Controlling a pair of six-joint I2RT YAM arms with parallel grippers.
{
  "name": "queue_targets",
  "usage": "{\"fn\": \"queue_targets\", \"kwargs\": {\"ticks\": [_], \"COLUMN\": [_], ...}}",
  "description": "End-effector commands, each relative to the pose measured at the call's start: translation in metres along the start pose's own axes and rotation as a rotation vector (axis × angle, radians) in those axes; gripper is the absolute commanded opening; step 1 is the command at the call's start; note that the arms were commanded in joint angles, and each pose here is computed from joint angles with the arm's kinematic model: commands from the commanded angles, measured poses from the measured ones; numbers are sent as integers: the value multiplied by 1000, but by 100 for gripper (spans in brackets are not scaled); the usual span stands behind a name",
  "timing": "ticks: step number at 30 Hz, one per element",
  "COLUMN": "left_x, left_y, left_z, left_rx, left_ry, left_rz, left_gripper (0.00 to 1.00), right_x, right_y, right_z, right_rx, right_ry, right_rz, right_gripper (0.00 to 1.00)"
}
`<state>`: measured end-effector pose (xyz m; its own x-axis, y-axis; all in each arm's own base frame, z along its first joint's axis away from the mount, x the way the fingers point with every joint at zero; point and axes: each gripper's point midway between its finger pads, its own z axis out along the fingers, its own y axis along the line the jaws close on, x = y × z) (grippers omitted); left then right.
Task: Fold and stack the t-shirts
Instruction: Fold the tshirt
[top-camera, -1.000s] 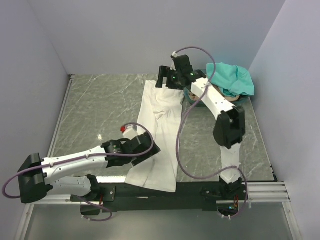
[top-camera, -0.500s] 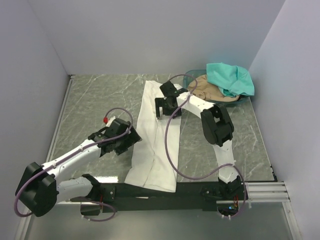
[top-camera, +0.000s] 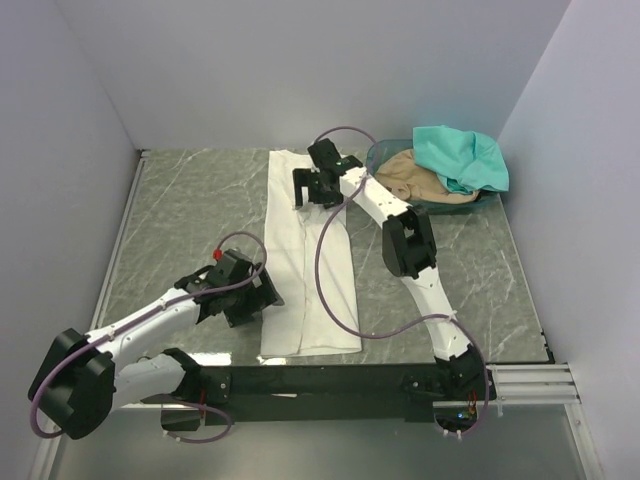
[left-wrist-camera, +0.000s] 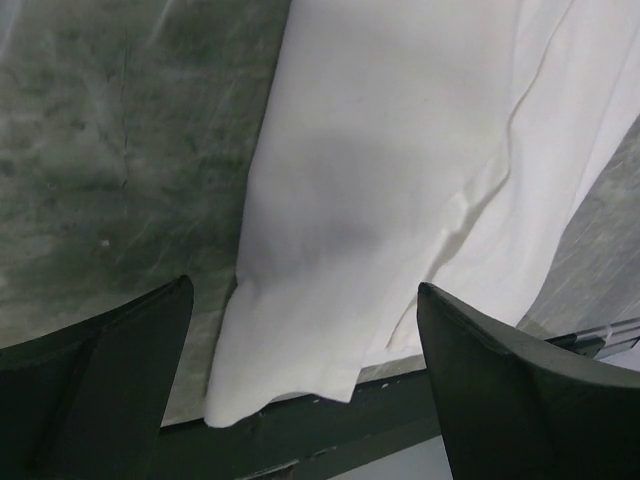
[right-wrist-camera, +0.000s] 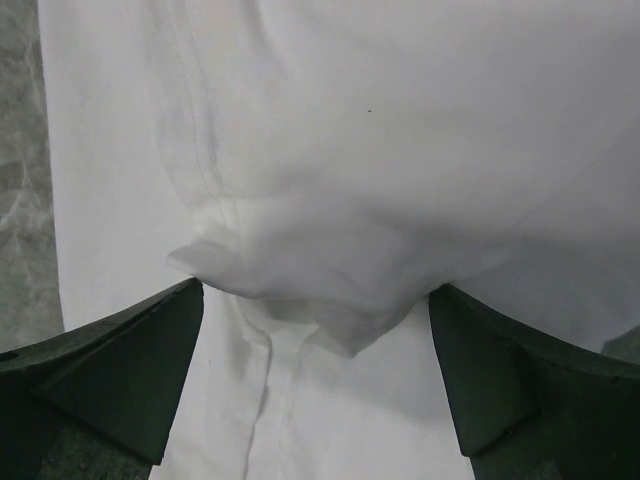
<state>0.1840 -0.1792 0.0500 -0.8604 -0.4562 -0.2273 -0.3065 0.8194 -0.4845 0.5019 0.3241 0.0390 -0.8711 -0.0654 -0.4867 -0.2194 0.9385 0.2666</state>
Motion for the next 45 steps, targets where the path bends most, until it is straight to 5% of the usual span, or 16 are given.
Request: {"fn": "queue_targets", "kwargs": {"ticks": [1,8,13,23,35,45], "left_x": [16,44,68,85,98,97], "left_y": [7,18,34,63,68,61], "left_z": [-6,-13,-19,-15,-2,-9], "left_rx": [12,44,64,67,99,122], "left_ry": [67,165,233,227,277,274], "left_rz": [15,-23,-60,-96,-57,-47], "left_gripper": [99,100,91,67,1,1], "right_x": [-25,-71,-42,65,205,323], "right_y": [13,46,47,42,-8,15], "right_z": [-10,-125,-163,-200,-211,-223], "right_rx": [-76,-152,-153,-216,-143,-295], "right_ry": [-73,-288,-309,-316,-172,41], "right_rz": [-55,-99,-76,-6,51,-211], "right_gripper": [100,100,100,100,98,96]}}
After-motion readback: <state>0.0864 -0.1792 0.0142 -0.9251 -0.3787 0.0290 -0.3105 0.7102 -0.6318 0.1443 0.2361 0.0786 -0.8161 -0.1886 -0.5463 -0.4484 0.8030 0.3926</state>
